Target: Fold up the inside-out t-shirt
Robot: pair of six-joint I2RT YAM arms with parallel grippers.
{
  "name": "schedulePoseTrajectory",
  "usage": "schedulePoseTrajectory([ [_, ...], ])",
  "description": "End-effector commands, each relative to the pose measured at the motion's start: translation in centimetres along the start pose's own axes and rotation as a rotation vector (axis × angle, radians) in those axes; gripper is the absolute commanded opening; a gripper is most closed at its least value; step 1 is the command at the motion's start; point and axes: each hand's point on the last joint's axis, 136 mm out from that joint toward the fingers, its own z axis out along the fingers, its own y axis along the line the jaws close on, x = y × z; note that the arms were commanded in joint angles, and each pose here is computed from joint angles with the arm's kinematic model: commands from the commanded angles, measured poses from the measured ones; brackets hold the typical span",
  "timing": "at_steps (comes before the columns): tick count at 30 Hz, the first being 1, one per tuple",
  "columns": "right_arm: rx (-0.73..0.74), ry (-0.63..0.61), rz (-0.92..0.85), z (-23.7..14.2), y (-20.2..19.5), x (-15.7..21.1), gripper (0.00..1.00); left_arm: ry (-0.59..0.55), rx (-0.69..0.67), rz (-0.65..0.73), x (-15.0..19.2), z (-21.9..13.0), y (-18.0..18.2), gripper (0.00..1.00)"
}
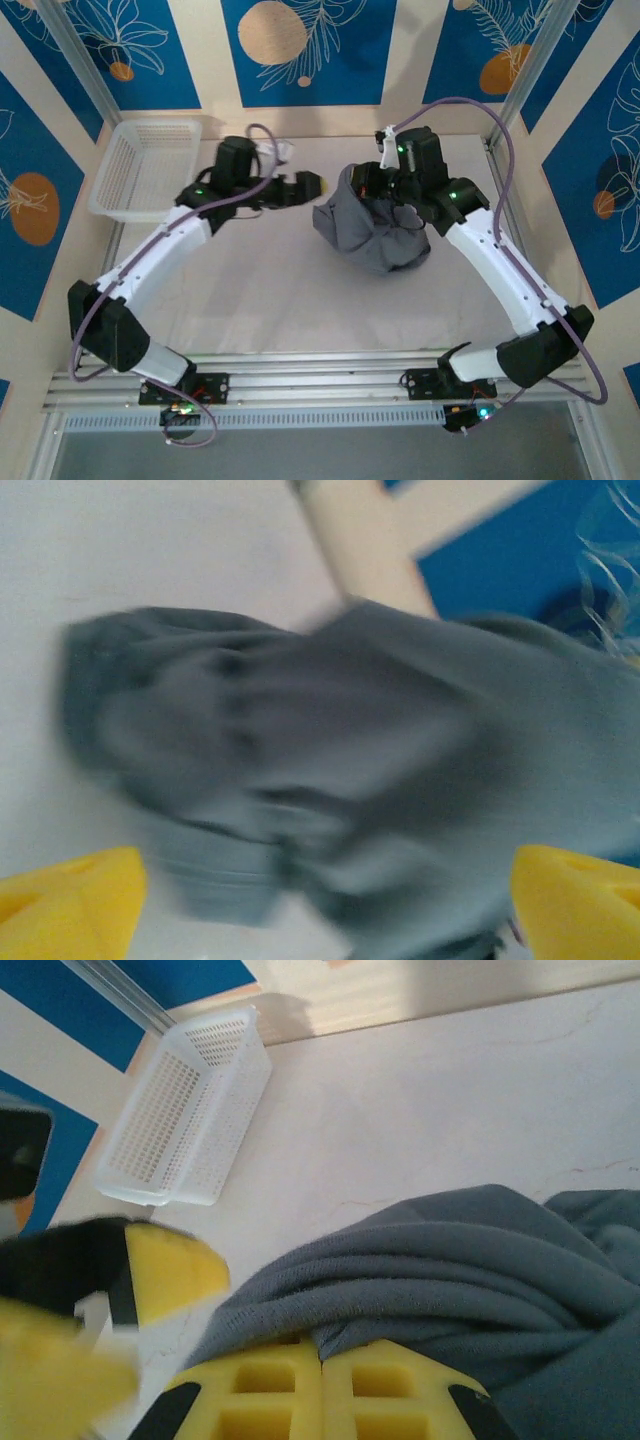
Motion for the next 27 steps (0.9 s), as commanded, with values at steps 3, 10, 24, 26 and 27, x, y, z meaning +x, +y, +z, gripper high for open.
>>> schedulePoseTrajectory([
  [3, -0.106, -0.039, 0.016, -1.1, 3.3, -2.0, 0.0, 0.153, -0.104, -0.077, 4.7, 5.9, 4.3, 0.9],
  [10, 0.006, -0.1, 0.109, -4.1, -0.5, -3.7, 0.0, 0.136, -0.48, -0.241, 6.0, 2.6, 17.8, 0.0],
  [24, -0.294, 0.045, 0.107, -2.6, 1.2, 0.2, 0.0, 0.014, -0.251, -0.214, 3.9, -3.7, 15.5, 0.72],
  [26, -0.348, 0.1, 0.091, -2.1, 1.6, 1.5, 0.0, 0.048, -0.243, -0.105, 3.5, -2.8, 12.3, 0.79],
  [27, -0.356, 0.124, 0.092, -1.9, 1.6, 2.2, 0.0, 0.067, -0.261, -0.061, 3.5, -2.4, 11.5, 0.83],
])
